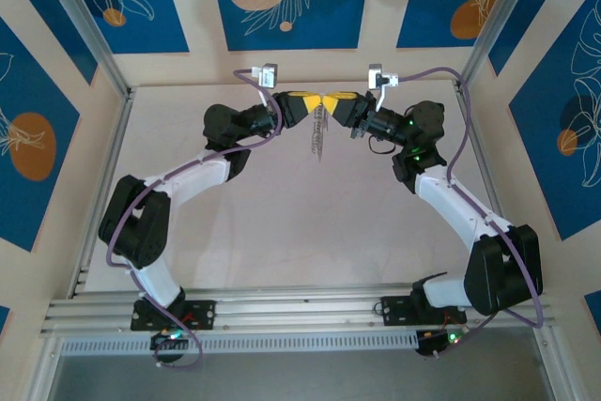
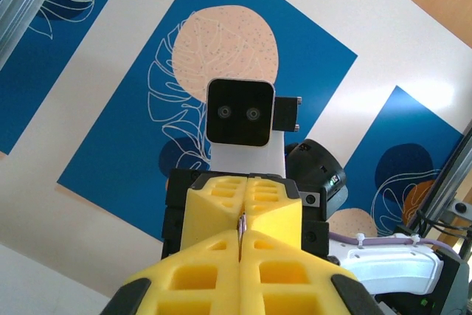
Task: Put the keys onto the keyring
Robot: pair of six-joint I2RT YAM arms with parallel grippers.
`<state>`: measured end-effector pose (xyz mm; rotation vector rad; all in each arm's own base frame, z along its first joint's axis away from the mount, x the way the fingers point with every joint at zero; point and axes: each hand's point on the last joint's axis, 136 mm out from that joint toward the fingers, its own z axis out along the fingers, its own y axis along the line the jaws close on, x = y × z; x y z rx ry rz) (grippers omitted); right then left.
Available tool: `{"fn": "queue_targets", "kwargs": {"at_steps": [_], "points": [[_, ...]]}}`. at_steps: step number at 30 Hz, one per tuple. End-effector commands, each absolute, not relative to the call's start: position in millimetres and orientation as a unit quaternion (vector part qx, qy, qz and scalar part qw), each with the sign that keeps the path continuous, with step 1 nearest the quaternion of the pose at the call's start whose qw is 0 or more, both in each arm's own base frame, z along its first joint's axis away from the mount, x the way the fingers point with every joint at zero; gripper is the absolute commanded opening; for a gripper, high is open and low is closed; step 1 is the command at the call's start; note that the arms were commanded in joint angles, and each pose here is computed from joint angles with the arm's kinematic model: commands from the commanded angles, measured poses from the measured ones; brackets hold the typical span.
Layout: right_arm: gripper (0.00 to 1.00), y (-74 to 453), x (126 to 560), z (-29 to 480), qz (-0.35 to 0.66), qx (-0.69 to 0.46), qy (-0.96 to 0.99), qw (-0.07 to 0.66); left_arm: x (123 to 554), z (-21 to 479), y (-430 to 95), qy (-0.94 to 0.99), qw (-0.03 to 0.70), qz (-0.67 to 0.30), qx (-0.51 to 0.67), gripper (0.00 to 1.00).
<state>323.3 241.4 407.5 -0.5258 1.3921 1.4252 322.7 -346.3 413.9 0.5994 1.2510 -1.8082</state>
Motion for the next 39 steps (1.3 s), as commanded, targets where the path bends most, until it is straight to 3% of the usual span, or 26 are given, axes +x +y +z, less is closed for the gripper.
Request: {"fn": "queue_targets", "kwargs": {"at_steps": [1,4,6,9,16,25,39], "points": [[0.0,243,321,398,0.593,-0.222,0.586,0.505,316,428,-345,0.472,0.441,-0.721,0.251,0.0],[0.0,239,324,398,0.591,-0.221,0.588,0.507,315,428,-345,0.474,0.438,-0.72,0.255,0.02],[0.0,236,326,399,0.588,-0.223,0.591,0.506,315,429,-344,0.475,0.439,-0.717,0.26,0.18],[0.0,230,329,400,0.583,-0.228,0.597,0.502,318,431,-339,0.479,0.444,-0.71,0.262,0.32],[0.0,225,333,403,0.574,-0.27,0.614,0.47,324,427,-333,0.514,0.445,-0.671,0.296,0.44],[0.0,230,337,398,0.587,-0.327,0.62,0.405,340,411,-325,0.561,0.435,-0.612,0.348,0.49],[0.0,231,335,390,0.607,-0.355,0.617,0.353,353,400,-319,0.586,0.386,-0.601,0.383,0.49]]}}
